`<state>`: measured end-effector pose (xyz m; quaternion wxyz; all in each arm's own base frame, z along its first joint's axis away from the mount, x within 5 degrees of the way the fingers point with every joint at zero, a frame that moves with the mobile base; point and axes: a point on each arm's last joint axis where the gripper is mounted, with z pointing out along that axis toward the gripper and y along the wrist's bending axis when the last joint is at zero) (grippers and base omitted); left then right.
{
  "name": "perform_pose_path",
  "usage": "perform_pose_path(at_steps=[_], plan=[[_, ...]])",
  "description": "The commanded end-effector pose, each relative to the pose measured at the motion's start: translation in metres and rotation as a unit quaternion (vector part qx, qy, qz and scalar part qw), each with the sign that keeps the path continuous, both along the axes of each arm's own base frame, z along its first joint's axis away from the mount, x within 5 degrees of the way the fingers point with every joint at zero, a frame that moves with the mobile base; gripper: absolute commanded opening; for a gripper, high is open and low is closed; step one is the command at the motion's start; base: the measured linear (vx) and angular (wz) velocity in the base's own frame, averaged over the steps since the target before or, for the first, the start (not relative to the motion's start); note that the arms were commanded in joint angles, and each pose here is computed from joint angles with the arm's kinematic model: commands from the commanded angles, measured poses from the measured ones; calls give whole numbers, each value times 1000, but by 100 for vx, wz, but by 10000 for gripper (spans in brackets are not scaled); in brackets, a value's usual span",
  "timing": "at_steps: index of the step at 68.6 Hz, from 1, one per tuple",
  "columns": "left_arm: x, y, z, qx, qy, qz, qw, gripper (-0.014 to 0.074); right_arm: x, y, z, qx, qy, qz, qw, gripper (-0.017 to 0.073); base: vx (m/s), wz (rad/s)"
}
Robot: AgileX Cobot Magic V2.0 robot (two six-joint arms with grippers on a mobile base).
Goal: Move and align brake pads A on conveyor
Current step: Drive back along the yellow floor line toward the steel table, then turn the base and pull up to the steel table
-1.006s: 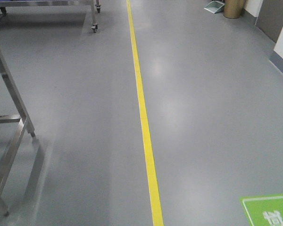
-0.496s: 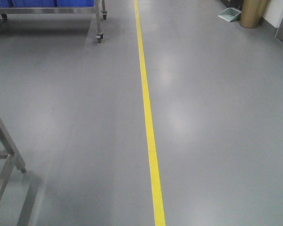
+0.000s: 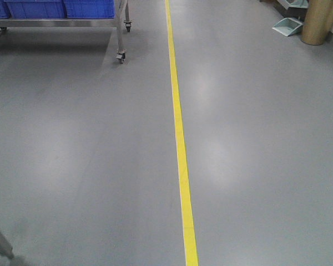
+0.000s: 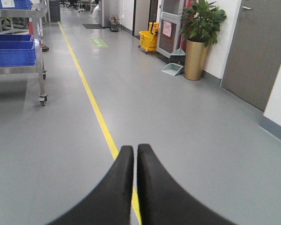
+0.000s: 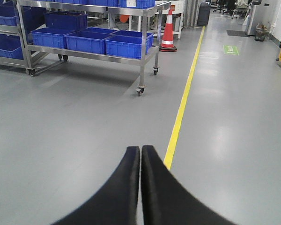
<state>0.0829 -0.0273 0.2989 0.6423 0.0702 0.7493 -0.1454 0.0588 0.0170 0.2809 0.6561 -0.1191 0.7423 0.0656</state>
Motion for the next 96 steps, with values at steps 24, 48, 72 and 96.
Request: perform_pose_path(at_steps=[24, 48, 72, 96], plan=[[1, 0, 14, -17, -42, 5, 999, -6, 1, -1, 15, 8, -44, -6, 999, -6, 59, 7], [2, 0, 14, -16, -40, 5, 999, -6, 1, -1, 15, 8, -44, -6, 999, -6, 51, 9], [2, 0, 14, -16, -41, 5, 999, -6, 1, -1, 15, 8, -44, -6, 999, -6, 35, 44], [2, 0, 14, -16, -40, 5, 999, -6, 1, -1, 15, 8, -44, -6, 999, -6, 18, 97]])
